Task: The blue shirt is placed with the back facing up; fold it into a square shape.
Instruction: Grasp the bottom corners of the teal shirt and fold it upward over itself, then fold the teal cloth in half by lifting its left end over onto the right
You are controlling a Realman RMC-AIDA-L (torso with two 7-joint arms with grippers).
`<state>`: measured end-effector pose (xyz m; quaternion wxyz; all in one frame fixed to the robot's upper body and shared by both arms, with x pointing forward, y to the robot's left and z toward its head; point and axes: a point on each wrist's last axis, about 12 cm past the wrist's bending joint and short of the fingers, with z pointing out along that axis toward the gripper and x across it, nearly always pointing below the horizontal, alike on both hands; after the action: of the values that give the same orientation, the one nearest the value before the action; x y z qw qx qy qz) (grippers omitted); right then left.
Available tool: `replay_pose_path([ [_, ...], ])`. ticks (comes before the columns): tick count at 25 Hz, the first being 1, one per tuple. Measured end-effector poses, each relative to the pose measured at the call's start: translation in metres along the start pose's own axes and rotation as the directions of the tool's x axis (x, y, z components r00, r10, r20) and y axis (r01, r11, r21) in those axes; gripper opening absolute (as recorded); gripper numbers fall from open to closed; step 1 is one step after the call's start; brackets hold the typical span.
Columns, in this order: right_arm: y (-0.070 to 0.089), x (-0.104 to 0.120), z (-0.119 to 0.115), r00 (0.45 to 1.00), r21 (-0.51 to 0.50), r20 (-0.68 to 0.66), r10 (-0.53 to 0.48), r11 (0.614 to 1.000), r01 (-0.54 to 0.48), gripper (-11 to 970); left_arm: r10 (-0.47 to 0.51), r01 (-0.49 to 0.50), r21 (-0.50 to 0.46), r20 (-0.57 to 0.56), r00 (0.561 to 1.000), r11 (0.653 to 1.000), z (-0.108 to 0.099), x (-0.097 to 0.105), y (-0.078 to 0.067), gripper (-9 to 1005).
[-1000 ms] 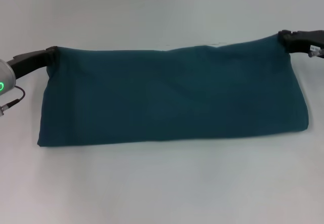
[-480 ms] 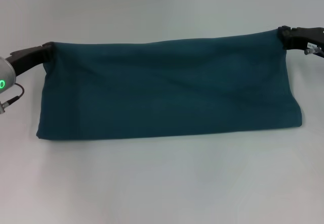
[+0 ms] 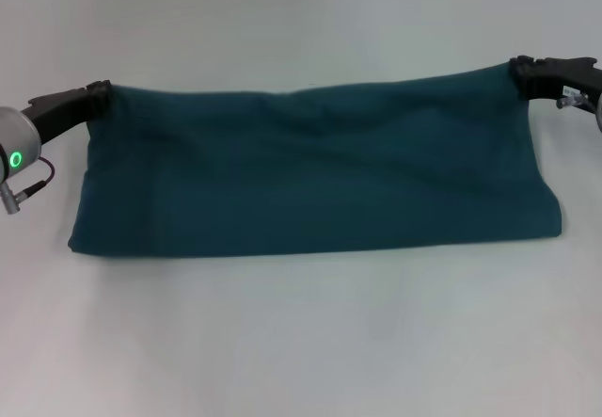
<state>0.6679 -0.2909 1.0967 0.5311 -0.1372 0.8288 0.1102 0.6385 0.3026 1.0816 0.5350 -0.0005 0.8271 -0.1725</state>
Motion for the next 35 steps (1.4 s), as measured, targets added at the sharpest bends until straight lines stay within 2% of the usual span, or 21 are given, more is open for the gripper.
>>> replay_pose_path([
  [5, -0.001, 0.002, 0.002, 1.0, 0.049, -0.017, -0.009, 0.999, 0.01, 57, -0.033, 0.035, -0.068, 0.024, 0.999, 0.997, 0.0, 0.002, 0.005, 112],
  [8, -0.004, 0.0, 0.002, 1.0, 0.072, -0.008, -0.001, 0.997, 0.001, 268, -0.047, 0.05, -0.095, 0.036, 0.998, 0.994, -0.002, 0.003, 0.009, 124],
  [16, -0.006, -0.006, 0.0, 0.999, 0.041, 0.02, 0.03, 0.999, -0.031, 442, -0.066, 0.072, -0.109, 0.061, 0.996, 0.991, -0.009, 0.009, 0.016, 420],
  [19, -0.003, -0.003, -0.004, 0.997, -0.019, 0.026, 0.072, 0.997, -0.072, 507, -0.071, 0.073, -0.027, 0.058, 0.996, 0.997, -0.016, 0.015, 0.013, 544],
  [24, -0.006, 0.009, -0.027, 0.986, -0.156, 0.031, 0.165, 0.975, -0.158, 711, -0.064, 0.051, 0.189, 0.063, 0.996, 0.981, -0.04, 0.024, 0.005, 803],
  [28, -0.009, 0.018, -0.055, 0.974, -0.261, 0.044, 0.223, 0.944, -0.204, 778, -0.054, 0.035, 0.302, 0.055, 0.997, 0.953, -0.063, 0.031, 0.003, 802],
  [30, -0.011, 0.022, -0.07, 0.967, -0.302, 0.043, 0.251, 0.926, -0.227, 812, -0.06, 0.039, 0.33, 0.055, 0.997, 0.943, -0.073, 0.034, 0.004, 801],
  [35, -0.018, 0.036, -0.099, 0.948, -0.347, 0.003, 0.318, 0.89, -0.297, 806, -0.096, 0.077, 0.359, 0.036, 0.995, 0.93, -0.093, 0.047, 0.008, 800],
])
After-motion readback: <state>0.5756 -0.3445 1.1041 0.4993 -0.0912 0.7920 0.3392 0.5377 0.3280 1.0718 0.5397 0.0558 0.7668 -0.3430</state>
